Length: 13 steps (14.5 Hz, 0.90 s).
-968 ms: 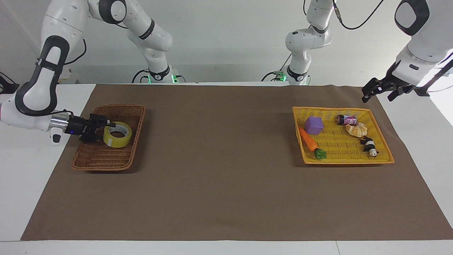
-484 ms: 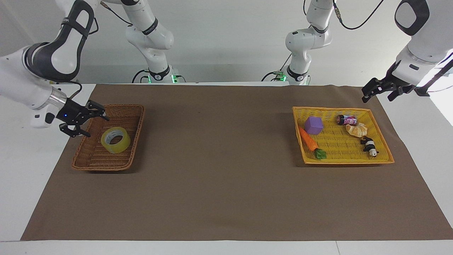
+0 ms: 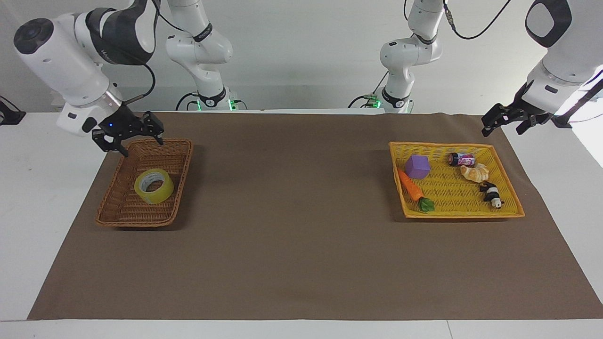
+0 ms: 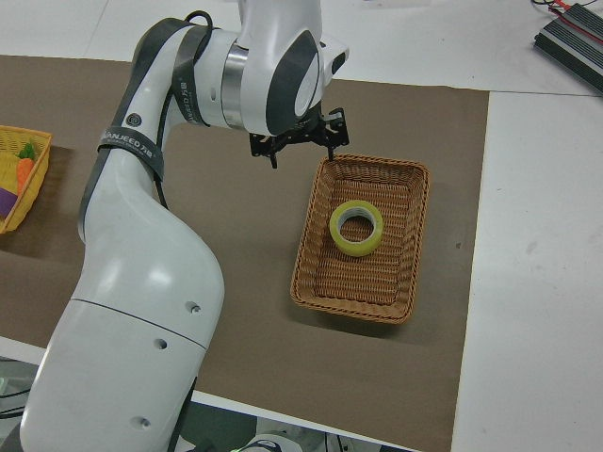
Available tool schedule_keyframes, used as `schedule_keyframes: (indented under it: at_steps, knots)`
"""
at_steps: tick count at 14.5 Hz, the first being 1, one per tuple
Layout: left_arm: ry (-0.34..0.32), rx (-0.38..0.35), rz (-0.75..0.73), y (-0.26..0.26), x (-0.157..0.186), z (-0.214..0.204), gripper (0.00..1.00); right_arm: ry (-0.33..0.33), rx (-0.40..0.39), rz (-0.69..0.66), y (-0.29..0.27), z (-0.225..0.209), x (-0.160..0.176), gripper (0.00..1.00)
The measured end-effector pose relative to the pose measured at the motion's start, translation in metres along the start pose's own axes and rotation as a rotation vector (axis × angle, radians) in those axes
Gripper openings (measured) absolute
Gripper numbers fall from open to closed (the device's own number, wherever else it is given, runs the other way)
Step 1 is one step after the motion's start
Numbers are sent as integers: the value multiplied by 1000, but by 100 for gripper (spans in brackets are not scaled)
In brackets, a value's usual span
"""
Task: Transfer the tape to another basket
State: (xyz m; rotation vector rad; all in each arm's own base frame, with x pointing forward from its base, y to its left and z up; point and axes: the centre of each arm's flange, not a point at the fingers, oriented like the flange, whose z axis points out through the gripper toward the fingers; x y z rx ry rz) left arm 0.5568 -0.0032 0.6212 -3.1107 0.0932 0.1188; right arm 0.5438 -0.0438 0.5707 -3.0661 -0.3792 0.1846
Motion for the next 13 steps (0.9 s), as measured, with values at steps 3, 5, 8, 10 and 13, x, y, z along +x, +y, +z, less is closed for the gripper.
schedule_keyframes:
  at_steps: [3, 5, 8, 10, 13]
  knots:
    - [0, 0, 0, 0, 0, 0, 100, 3, -21, 53, 7, -19, -11, 100]
    - [0, 0, 0, 0, 0, 0, 100, 6, -28, 77, 12, -35, -17, 100]
    - [0, 0, 0, 0, 0, 0, 100, 8, -34, 93, 13, -44, -19, 100]
    - [0, 0, 0, 0, 0, 0, 100, 5, -35, 111, 13, -42, -16, 100]
    - [0, 0, 0, 0, 0, 0, 100, -9, -37, 122, 12, -39, -13, 100]
